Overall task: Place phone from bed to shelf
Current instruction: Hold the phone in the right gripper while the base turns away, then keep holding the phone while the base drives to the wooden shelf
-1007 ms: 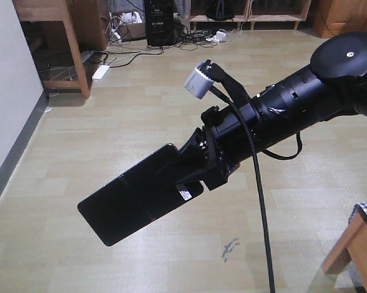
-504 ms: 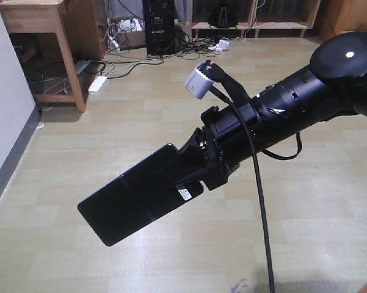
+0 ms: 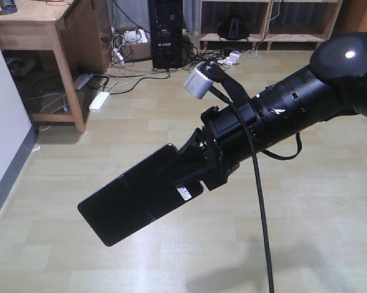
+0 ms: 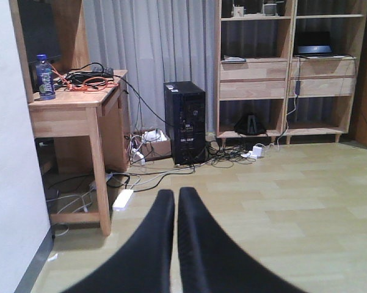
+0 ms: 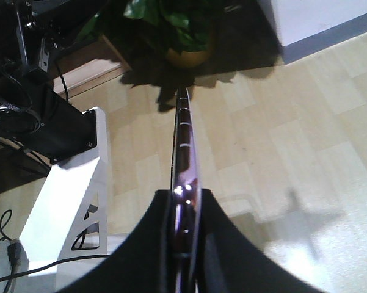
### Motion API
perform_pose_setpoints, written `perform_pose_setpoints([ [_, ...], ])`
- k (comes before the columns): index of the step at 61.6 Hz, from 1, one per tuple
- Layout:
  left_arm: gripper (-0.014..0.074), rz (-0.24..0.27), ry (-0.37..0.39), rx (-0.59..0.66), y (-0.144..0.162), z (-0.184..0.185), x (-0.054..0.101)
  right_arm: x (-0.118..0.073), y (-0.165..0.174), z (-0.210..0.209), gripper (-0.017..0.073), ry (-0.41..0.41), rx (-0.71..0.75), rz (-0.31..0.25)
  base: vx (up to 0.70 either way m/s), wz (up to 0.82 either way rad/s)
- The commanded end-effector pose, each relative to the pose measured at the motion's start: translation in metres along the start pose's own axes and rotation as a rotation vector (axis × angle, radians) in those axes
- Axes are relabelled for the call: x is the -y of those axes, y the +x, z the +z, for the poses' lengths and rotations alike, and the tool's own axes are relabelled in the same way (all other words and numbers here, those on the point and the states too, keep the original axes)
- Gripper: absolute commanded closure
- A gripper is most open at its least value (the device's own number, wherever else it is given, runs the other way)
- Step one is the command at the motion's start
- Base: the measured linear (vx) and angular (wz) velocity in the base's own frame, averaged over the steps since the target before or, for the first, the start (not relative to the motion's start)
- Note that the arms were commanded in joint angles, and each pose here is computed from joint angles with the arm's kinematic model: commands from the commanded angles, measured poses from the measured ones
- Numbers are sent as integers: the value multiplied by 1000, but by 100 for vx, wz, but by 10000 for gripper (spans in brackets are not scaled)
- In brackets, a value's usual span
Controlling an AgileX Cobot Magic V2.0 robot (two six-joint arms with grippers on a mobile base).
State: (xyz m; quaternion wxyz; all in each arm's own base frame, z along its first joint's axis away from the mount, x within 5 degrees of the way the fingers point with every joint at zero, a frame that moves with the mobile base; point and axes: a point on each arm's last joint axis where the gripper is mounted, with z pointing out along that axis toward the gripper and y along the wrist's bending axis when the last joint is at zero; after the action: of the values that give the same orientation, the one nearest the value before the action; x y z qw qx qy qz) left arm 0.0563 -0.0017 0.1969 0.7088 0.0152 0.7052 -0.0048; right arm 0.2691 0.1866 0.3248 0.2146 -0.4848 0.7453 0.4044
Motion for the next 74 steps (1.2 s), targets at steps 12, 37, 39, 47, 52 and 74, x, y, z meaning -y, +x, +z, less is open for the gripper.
perform_pose_setpoints([
  [12, 592, -19, -5, 107, -15, -2, -1, -23, -12, -15, 561, -76, 66, -32, 46, -2],
  [37, 592, -19, -5, 107, -15, -2, -1, -23, -12, -15, 561, -76, 66, -32, 47, -6],
  [39, 592, -19, -5, 107, -15, -2, -1, -23, -12, -15, 561, -76, 66, -32, 46, -8],
  [47, 592, -19, -5, 107, -15, -2, -1, -23, -12, -15, 561, -76, 66, -32, 45, -9],
  [52, 592, -19, -5, 107, -15, -2, -1, -23, -12, -15, 561, -76, 66, -32, 44, -9],
  [74, 592, -19, -5, 107, -15, -2, -1, -23, -12, -15, 561, -76, 66, -32, 42, -11],
])
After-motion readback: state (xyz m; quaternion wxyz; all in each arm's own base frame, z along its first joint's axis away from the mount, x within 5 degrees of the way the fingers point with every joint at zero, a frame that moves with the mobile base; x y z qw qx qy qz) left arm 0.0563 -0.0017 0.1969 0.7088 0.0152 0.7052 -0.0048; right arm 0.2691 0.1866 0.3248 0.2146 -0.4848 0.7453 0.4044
